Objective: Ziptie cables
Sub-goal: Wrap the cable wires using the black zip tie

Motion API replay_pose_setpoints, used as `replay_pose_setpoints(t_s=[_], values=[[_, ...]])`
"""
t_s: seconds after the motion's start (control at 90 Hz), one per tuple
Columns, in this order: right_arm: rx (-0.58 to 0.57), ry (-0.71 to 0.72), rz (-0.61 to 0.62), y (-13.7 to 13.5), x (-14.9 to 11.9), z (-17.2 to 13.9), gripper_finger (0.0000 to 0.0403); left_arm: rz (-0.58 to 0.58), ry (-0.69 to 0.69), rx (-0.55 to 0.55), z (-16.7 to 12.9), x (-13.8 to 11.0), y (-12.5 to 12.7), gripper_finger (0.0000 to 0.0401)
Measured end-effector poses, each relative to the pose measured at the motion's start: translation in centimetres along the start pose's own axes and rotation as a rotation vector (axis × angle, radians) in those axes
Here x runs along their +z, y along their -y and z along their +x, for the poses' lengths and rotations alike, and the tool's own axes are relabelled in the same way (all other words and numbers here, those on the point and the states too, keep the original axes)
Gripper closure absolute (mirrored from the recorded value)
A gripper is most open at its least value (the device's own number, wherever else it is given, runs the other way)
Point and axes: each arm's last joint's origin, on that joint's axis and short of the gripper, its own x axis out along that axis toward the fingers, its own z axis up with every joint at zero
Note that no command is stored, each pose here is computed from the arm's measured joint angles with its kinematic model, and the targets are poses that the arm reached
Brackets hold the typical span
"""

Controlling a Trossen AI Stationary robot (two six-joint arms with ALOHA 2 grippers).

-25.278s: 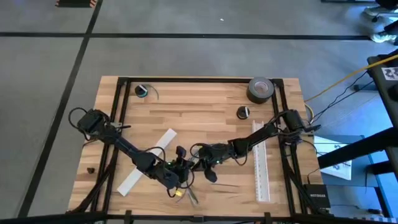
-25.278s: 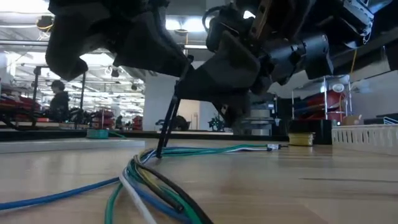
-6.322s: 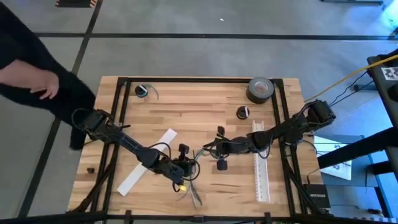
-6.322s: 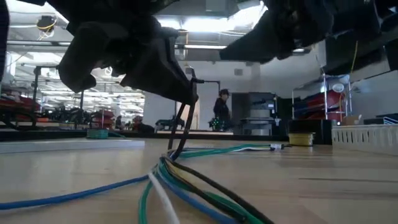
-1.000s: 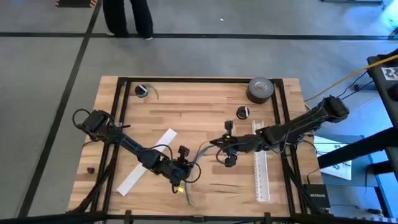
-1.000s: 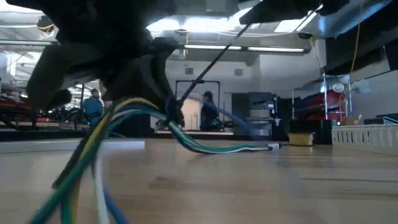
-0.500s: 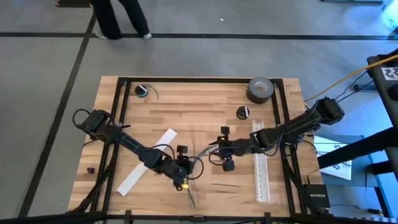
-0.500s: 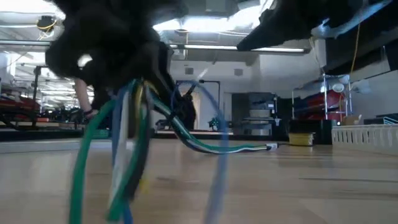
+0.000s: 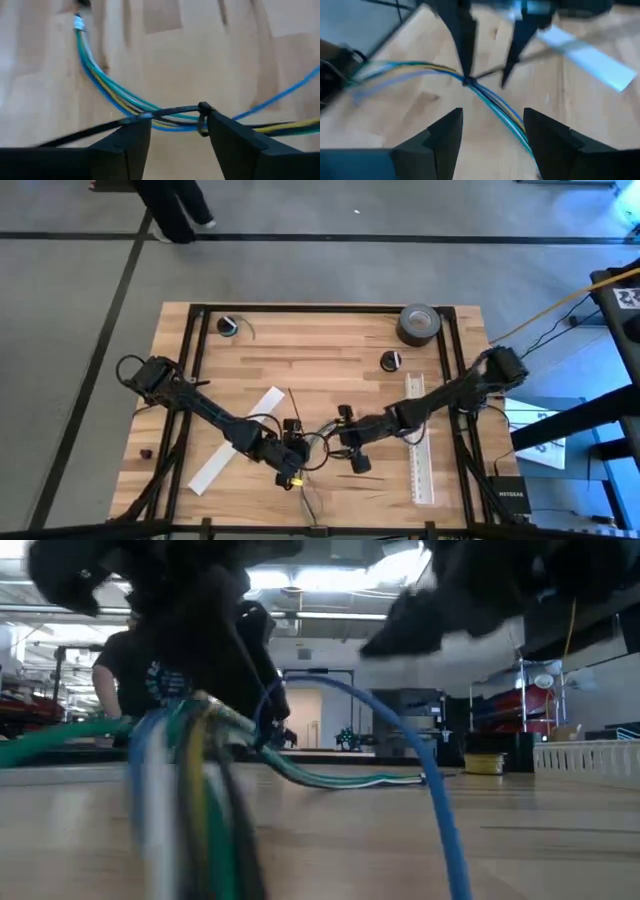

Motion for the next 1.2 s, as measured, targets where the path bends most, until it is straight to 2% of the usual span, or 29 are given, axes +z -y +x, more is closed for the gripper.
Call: replay_pose_setpoints(t_s=[0.2,0.356,0.456,0.544,0.633,0.811,1.056,1.2], values=[[-0.083,-0.031,-0.006,0.3,-2.4,2.6,0.0205,-0.023,-0.037,-0.002,-0.7,-0.4,0.1,0.0221],[-0.08,-0.06,-0.008,0.3,-2.7,2.7,0.0205,-0.07,-0.055,-0.023,-1.8,-0.6,0.7,0.0221],[-0.032,-0.025,-0.002,0.1,-2.4,2.7,0.0205,-0.121,-0.039,-0.027,-1.8,-0.5,0.7,0.0221],[-0.012,-0.008,-0.004,0.0,-2.2,2.7,0.0205,-0.214,-0.004,-0.032,-0.9,-0.3,0.5,0.0221],[-0.032,-0.031,-0.02,0.1,-2.4,2.7,0.0205,-0.312,-0.048,-0.025,0.2,-0.8,-0.1,0.0221],[-0.039,-0.048,-0.028,0.2,-2.6,2.7,0.0205,-0.493,-0.015,-0.016,0.6,-0.1,-1.4,0.0221],[-0.04,-0.047,-0.034,0.1,-2.6,2.7,0.0206,-0.574,0.025,-0.002,2.7,0.2,-2.4,0.0221],[-0.039,-0.047,-0.034,0.1,-2.6,2.7,0.0206,-0.573,0.02,0.024,3.2,0.1,-3.0,0.0232]])
